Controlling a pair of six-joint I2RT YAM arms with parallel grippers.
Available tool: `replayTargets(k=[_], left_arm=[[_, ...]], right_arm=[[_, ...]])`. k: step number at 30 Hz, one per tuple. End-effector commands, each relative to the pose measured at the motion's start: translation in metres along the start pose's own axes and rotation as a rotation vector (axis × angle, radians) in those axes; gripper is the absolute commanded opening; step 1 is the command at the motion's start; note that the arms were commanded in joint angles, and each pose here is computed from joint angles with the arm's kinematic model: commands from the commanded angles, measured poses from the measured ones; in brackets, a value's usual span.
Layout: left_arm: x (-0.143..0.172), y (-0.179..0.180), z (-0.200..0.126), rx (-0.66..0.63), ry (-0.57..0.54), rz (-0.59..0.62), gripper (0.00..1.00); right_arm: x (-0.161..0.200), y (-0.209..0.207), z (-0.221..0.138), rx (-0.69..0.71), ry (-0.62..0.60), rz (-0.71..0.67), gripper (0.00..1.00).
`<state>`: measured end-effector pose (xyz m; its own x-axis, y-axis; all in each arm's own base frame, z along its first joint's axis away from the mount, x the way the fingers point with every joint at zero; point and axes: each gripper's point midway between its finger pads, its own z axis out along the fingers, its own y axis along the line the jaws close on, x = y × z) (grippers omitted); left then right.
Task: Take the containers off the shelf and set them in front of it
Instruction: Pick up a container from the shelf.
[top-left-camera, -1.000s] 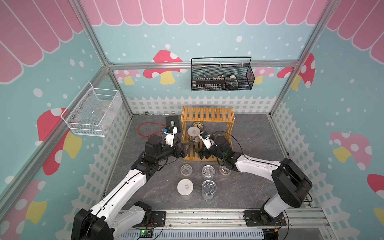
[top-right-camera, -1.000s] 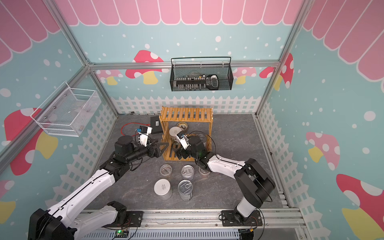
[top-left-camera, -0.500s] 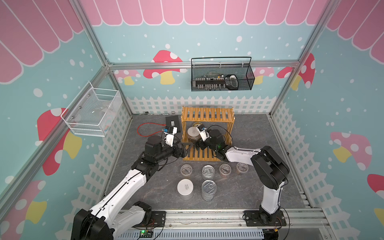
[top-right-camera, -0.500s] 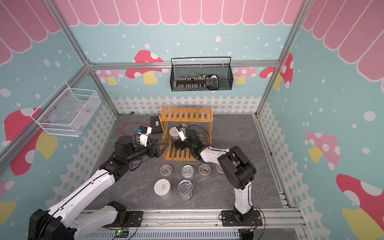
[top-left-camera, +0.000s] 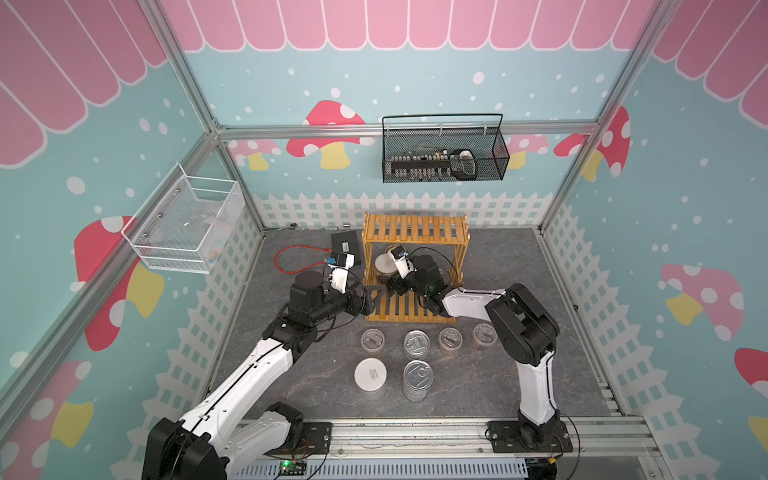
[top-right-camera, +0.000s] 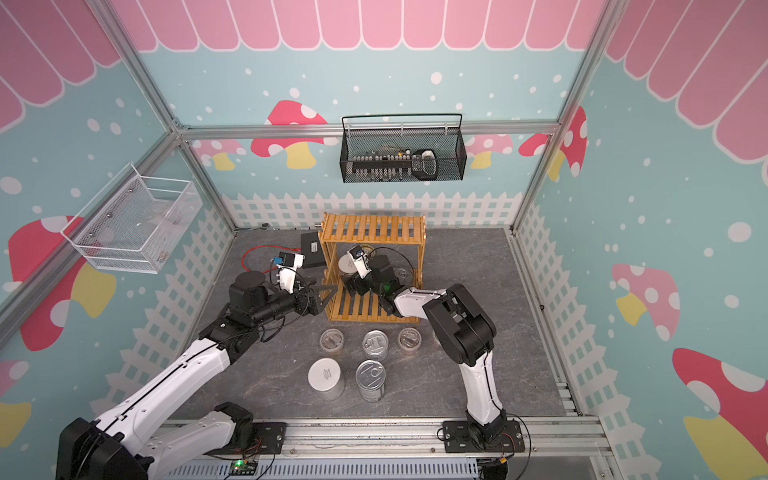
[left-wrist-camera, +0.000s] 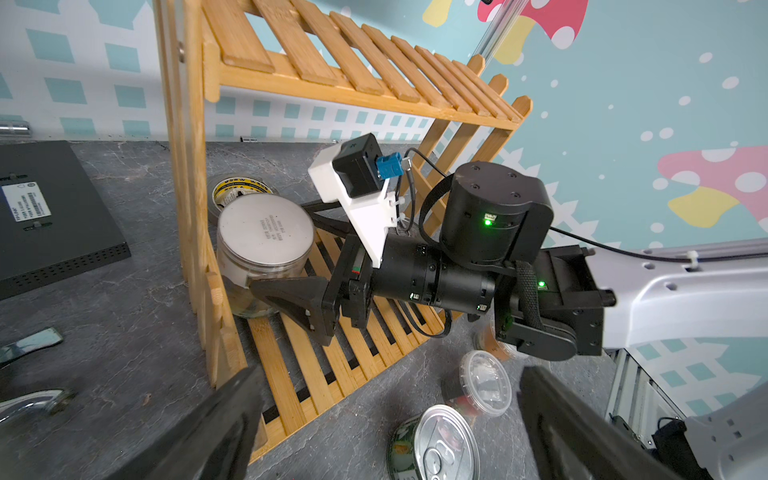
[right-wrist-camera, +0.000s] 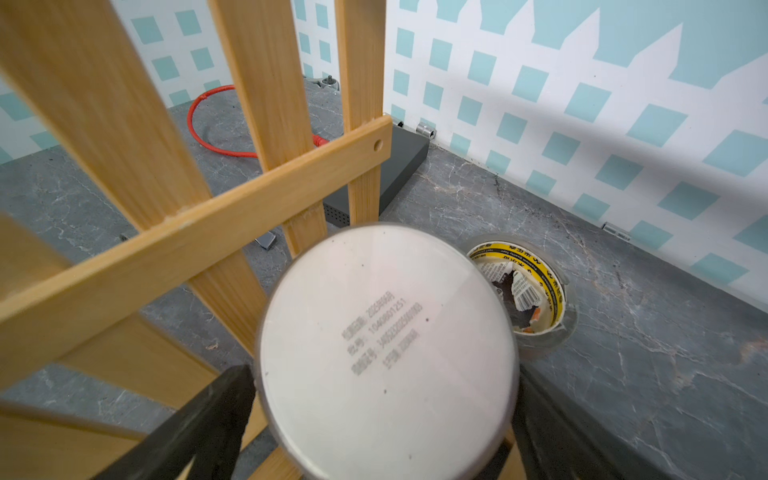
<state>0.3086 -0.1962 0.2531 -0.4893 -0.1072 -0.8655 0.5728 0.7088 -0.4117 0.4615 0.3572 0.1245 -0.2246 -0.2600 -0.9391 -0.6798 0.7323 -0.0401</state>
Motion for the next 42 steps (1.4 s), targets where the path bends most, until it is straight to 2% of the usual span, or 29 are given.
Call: replayTargets(k=[1, 10, 12, 14, 18, 29, 37, 42], left_arm=[[-0.005, -0.002, -0.005, 0.004, -0.013, 0.022, 0.99], [-0.004, -0.002, -0.006, 0.004, -0.015, 0.024, 0.99], [-0.004, -0.003, -0.006, 0.005, -0.015, 0.026, 0.99], [-0.004, -0.002, -0.006, 0.004, -0.015, 0.027, 0.99], [-0.004, -0.003, -0.005, 0.008, -0.011, 0.028, 0.99], [-0.004, -0.002, -0.006, 0.004, -0.014, 0.029, 0.99], [-0.004, -0.001, -0.004, -0.002, -0.012, 0.028, 0.99], [-0.005, -0.001, -0.006, -0.002, -0.019, 0.029, 0.99]], right_arm=[[-0.012, -0.003, 0.008, -0.011, -0.044, 0.009, 0.99], [-0.013, -0.003, 0.021, -0.042, -0.028, 0.005, 0.93], [-0.014, 0.000, 0.020, -0.068, -0.023, 0.003, 0.88], [-0.016, 0.004, 0.017, -0.087, -0.020, -0.001, 0.77], [-0.023, 0.007, 0.007, -0.096, -0.027, -0.019, 0.73], [-0.034, 0.031, -0.039, -0.207, -0.053, -0.058, 0.67], [-0.038, 0.056, -0.088, -0.286, -0.095, -0.102, 0.65], [-0.053, 0.066, -0.128, -0.283, -0.105, -0.135, 0.65]])
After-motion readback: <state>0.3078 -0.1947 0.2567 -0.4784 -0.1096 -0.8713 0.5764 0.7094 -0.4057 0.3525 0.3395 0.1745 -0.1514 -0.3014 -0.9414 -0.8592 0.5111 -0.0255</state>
